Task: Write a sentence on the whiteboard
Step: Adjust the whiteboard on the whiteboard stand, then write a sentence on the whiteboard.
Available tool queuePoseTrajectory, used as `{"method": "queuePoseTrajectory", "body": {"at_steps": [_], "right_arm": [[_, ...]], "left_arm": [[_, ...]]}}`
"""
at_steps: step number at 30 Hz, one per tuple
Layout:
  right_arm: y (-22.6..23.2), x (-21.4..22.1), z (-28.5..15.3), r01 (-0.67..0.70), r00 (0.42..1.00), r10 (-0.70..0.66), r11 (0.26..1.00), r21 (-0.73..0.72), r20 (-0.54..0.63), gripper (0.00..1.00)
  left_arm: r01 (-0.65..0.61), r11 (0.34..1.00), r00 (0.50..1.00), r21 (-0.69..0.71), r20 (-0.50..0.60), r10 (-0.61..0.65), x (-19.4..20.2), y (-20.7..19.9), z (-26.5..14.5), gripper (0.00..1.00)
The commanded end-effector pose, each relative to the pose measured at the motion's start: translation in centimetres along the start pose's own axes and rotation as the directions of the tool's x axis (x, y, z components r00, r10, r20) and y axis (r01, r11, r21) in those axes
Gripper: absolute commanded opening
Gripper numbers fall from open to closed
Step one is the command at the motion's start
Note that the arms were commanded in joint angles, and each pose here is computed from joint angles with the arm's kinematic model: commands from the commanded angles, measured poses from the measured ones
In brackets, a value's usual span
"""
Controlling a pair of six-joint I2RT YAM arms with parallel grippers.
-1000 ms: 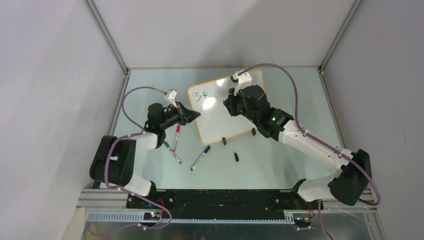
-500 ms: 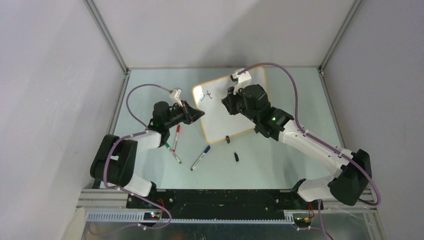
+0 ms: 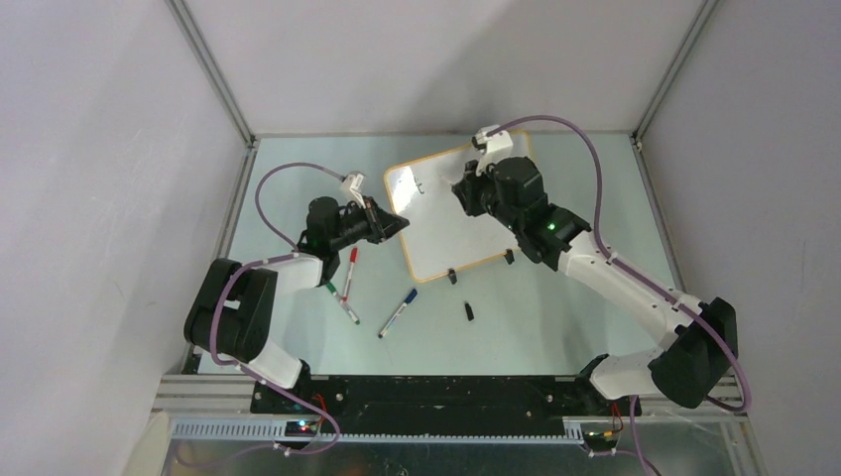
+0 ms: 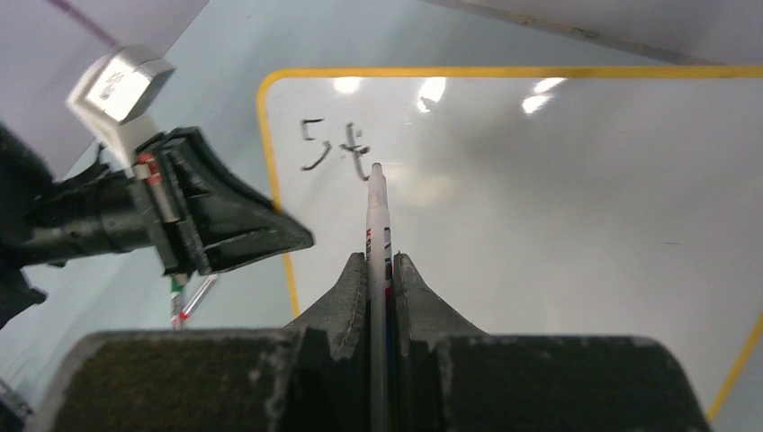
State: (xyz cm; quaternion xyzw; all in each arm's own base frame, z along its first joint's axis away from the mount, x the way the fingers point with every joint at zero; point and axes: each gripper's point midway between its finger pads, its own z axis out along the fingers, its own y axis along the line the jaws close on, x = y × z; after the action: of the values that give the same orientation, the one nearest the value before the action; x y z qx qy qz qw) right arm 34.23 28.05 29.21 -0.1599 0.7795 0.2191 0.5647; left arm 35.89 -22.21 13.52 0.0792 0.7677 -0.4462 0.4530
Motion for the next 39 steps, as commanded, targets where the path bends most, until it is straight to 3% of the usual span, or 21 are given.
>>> {"method": "queuePoseTrajectory", "body": {"at_steps": [1, 10, 18, 22, 30, 34, 39], "right_arm": [[-2.8, -2.6, -0.3, -0.073, 0.996, 0.069, 0.995, 0.064, 0.052, 0.00], [-18.0, -2.0, -2.6, -0.201, 0.979, 0.180, 0.860, 0.469, 0.090, 0.00], [-28.7, 3.6, -2.6, -0.383, 0.902, 0.428, 0.740, 0.553, 0.053, 0.00], [-29.7, 7.1, 0.1, -0.457, 0.843, 0.536, 0.761, 0.460, -0.048, 0.00], [-25.6, 12.7, 3.0, -0.571, 0.702, 0.634, 0.773, 0.277, -0.324, 0.00], [-23.7, 13.4, 2.2, -0.562, 0.697, 0.618, 0.786, 0.259, -0.364, 0.00], [-23.1, 13.8, -0.6, -0.528, 0.721, 0.612, 0.789, 0.314, -0.325, 0.00]], "left_arm": [[-0.035, 0.997, 0.996, -0.068, -0.088, 0.029, 2.6, 2.1, 0.2, 0.00], [-0.044, 0.995, 0.996, -0.085, -0.080, 0.037, 2.3, 2.2, 0.0, 0.00], [-0.042, 0.995, 0.997, -0.094, -0.065, 0.036, 2.0, 2.2, -0.1, 0.00], [-0.029, 0.995, 0.998, -0.093, -0.067, 0.023, 2.2, 2.3, 0.1, 0.00], [-0.029, 0.995, 0.996, -0.093, -0.084, 0.021, 2.3, 2.4, 0.3, 0.00], [-0.046, 0.994, 0.995, -0.099, -0.097, 0.036, 2.4, 2.6, 0.2, 0.00], [-0.040, 0.995, 0.994, -0.095, -0.107, 0.029, 2.6, 2.5, 0.4, 0.00]]}}
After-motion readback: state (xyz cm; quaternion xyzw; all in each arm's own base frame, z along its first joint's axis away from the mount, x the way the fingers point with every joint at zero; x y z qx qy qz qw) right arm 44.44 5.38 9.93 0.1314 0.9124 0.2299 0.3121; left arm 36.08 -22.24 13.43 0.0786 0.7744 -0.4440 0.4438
